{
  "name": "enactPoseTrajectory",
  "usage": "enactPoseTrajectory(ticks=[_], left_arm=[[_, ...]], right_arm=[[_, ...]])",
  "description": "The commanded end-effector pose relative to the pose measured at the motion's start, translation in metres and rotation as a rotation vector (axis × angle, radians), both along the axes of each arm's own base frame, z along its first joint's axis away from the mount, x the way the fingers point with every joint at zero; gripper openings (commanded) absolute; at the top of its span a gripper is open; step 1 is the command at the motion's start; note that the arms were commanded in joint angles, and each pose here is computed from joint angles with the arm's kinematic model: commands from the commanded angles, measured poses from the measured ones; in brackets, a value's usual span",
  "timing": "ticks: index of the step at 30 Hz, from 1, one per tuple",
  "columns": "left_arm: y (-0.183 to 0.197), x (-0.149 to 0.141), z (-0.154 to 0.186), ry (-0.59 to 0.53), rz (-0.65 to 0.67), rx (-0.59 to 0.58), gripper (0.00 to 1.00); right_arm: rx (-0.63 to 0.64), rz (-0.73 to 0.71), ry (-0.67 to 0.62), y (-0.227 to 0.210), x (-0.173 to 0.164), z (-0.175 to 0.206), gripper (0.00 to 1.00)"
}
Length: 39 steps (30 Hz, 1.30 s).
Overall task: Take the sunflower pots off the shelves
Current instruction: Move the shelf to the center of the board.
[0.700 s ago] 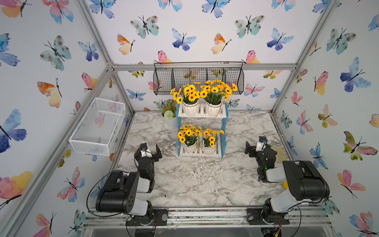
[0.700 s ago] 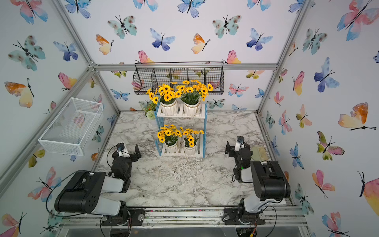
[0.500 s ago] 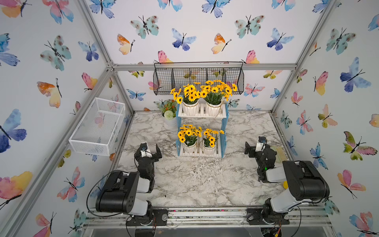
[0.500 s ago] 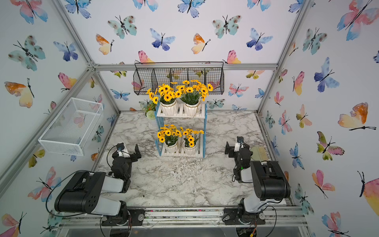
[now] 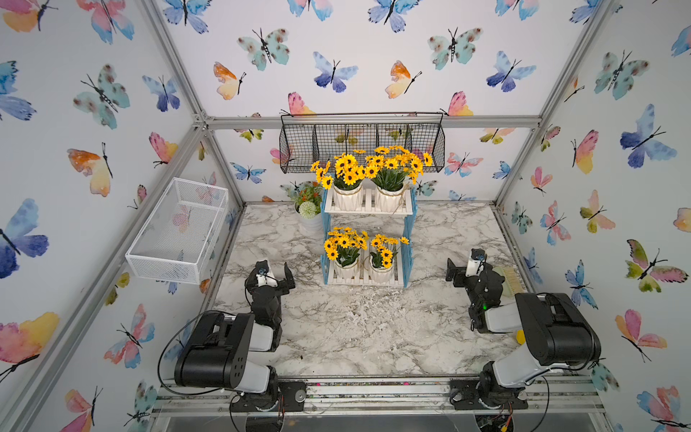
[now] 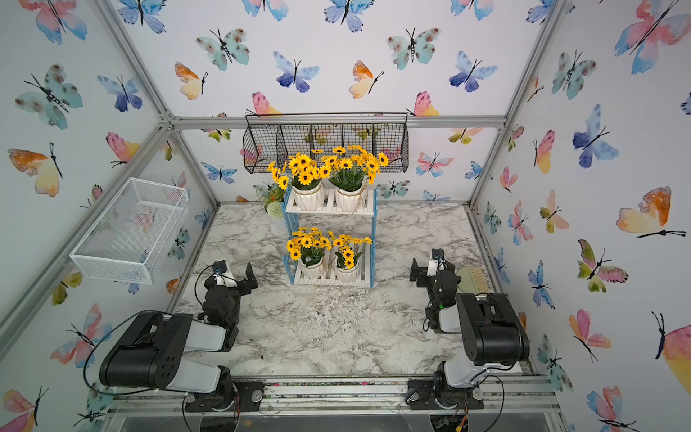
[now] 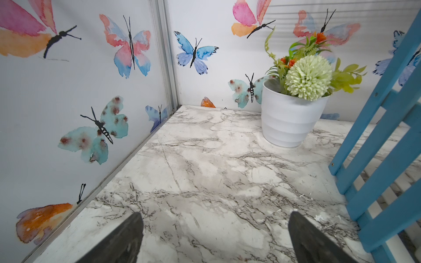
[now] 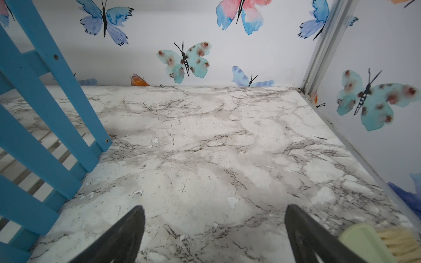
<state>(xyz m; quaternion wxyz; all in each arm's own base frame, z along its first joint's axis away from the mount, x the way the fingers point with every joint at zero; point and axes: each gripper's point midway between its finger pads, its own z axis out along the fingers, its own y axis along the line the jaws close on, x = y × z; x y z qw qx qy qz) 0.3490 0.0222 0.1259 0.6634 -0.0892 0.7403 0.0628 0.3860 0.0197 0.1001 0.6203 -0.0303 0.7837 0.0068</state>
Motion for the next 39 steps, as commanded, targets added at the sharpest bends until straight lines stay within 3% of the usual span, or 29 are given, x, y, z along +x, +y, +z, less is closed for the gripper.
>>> enactPoseTrajectory(ticks=[1, 4, 7, 9, 11, 15, 19, 21, 27, 39], left_arm=[[0.001, 0.002, 0.003, -0.013, -0.001, -0.005, 0.98], [0.001, 0.002, 0.003, -0.012, 0.000, -0.006, 0.98], [0.004, 0.002, 0.008, -0.013, 0.022, -0.006, 0.98], [0.012, 0.005, 0.017, 0.006, 0.077, -0.010, 0.98], [0.027, 0.006, 0.033, 0.022, 0.177, -0.032, 0.98], [0.036, 0.011, 0.067, 0.021, 0.247, -0.153, 0.98], [0.024, 0.026, 0.101, 0.082, 0.195, -0.250, 0.98], [0.021, 0.027, 0.115, 0.121, 0.188, -0.276, 0.98], [-0.010, 0.033, 0.134, 0.151, 0.004, -0.307, 0.98], [-0.019, 0.049, 0.152, 0.170, -0.041, -0.318, 0.98]], right_arm=[[-0.008, 0.009, -0.007, 0.001, -0.001, 0.002, 0.98], [0.009, -0.101, -0.042, -0.016, -0.002, 0.013, 0.98], [0.013, -0.285, 0.075, -0.045, 0.015, 0.034, 0.98], [0.079, -0.427, 0.166, -0.061, 0.026, 0.065, 0.98], [0.227, -0.486, 0.212, -0.059, 0.036, 0.107, 0.98], [0.417, -0.359, 0.160, -0.032, 0.048, 0.149, 0.98], [0.412, -0.108, 0.223, 0.011, 0.051, 0.150, 0.97], [0.405, -0.062, 0.250, 0.026, 0.048, 0.150, 0.93], [0.342, 0.052, 0.335, 0.056, 0.019, 0.153, 0.83], [0.257, 0.296, 0.493, 0.130, -0.023, 0.152, 0.69]])
